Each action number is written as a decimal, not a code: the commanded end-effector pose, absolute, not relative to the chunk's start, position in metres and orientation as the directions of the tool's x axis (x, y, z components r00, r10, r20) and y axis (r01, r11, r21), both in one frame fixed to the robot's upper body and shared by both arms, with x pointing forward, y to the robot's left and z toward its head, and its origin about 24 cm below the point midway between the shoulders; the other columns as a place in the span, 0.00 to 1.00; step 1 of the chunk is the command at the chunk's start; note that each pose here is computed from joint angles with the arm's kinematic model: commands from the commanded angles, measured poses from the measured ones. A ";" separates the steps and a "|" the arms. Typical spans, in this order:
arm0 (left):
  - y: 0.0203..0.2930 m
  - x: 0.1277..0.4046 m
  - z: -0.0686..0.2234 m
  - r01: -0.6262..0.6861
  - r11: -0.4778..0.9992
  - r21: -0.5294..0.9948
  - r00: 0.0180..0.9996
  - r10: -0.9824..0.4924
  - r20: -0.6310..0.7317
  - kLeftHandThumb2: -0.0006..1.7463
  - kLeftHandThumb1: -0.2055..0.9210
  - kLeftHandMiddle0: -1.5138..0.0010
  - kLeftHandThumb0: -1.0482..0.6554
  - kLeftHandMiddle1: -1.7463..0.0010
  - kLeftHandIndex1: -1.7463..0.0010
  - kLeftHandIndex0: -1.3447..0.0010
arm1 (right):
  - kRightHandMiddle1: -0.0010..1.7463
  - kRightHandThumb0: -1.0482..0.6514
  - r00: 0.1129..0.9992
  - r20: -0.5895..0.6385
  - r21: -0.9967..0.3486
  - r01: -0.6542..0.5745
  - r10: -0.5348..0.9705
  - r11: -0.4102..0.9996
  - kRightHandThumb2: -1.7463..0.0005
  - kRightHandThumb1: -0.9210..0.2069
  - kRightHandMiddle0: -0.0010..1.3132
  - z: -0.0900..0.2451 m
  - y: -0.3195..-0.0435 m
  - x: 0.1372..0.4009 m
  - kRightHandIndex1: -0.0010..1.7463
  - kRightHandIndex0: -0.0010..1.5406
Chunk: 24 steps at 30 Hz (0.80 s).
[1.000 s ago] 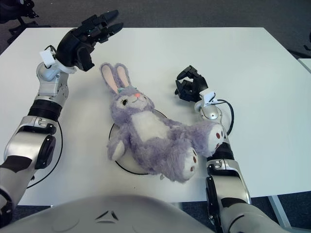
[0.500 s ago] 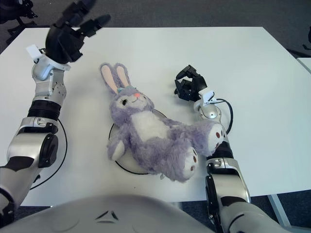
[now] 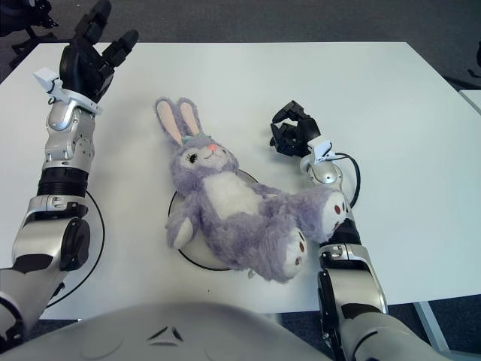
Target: Put the doll into the plate.
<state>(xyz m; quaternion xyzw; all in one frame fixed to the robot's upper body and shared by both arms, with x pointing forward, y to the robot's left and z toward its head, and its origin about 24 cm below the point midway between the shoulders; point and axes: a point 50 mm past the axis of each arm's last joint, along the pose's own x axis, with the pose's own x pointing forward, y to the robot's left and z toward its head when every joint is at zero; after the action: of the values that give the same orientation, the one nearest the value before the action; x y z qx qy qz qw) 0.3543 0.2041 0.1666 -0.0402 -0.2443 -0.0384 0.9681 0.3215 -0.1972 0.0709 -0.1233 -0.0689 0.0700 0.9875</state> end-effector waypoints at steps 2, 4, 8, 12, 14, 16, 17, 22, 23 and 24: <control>0.208 0.349 0.142 0.028 0.996 -0.081 0.900 0.010 0.435 0.60 1.00 0.57 0.24 0.99 1.00 0.84 | 0.99 0.39 0.990 -0.005 -0.266 -0.138 0.142 0.954 0.51 0.23 0.29 0.046 -0.206 0.312 1.00 0.56; 0.207 0.347 0.128 0.006 0.995 -0.097 0.914 0.034 0.405 0.59 1.00 0.54 0.26 0.98 0.99 0.81 | 0.99 0.39 0.990 -0.006 -0.266 -0.137 0.141 0.954 0.51 0.23 0.29 0.046 -0.206 0.312 1.00 0.56; 0.203 0.339 0.098 -0.013 0.995 -0.103 0.944 0.046 0.326 0.57 1.00 0.46 0.29 0.98 0.94 0.67 | 0.99 0.39 0.990 -0.007 -0.263 -0.135 0.138 0.955 0.51 0.23 0.29 0.046 -0.207 0.312 1.00 0.56; 0.199 0.334 0.083 -0.018 0.993 -0.114 0.957 0.050 0.285 0.55 1.00 0.36 0.30 0.99 0.77 0.60 | 0.99 0.39 0.991 -0.008 -0.260 -0.134 0.136 0.956 0.51 0.23 0.29 0.046 -0.208 0.311 1.00 0.56; 0.199 0.334 0.083 -0.019 0.993 -0.113 0.957 0.051 0.286 0.55 1.00 0.33 0.31 0.99 0.70 0.59 | 0.99 0.39 0.991 -0.008 -0.260 -0.134 0.136 0.956 0.51 0.23 0.29 0.046 -0.208 0.311 1.00 0.56; 0.199 0.334 0.083 -0.020 0.993 -0.113 0.957 0.051 0.287 0.55 1.00 0.32 0.31 1.00 0.67 0.59 | 0.99 0.39 0.991 -0.008 -0.260 -0.134 0.136 0.956 0.51 0.23 0.29 0.046 -0.208 0.311 1.00 0.56; 0.199 0.337 0.069 -0.037 0.993 -0.109 0.975 0.059 0.212 0.55 1.00 0.32 0.31 1.00 0.66 0.59 | 0.99 0.39 0.991 -0.009 -0.254 -0.128 0.130 0.959 0.51 0.23 0.29 0.046 -0.209 0.311 1.00 0.56; 0.198 0.340 0.042 -0.029 0.990 -0.136 0.996 0.040 0.076 0.50 1.00 0.42 0.35 0.18 0.15 0.60 | 0.99 0.39 0.996 -0.003 -0.238 -0.091 0.093 0.967 0.51 0.23 0.29 0.044 -0.213 0.309 1.00 0.56; 0.198 0.340 0.041 -0.022 0.989 -0.146 0.997 0.033 0.071 0.49 1.00 0.41 0.36 0.11 0.10 0.58 | 0.99 0.39 0.997 0.001 -0.236 -0.078 0.081 0.969 0.51 0.23 0.29 0.044 -0.214 0.309 1.00 0.56; 0.197 0.340 0.042 -0.019 0.989 -0.150 0.997 0.029 0.070 0.48 1.00 0.41 0.36 0.09 0.09 0.57 | 0.99 0.39 0.998 0.011 -0.236 -0.056 0.061 0.970 0.51 0.23 0.29 0.044 -0.215 0.309 1.00 0.56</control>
<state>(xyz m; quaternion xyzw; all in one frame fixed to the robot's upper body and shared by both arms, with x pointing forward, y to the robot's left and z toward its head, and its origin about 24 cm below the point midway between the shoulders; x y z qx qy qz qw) 0.3445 0.1964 0.0592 -0.0604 -0.0761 0.0153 0.9952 0.3201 -0.2057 0.0708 -0.1207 -0.0665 0.0544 0.9890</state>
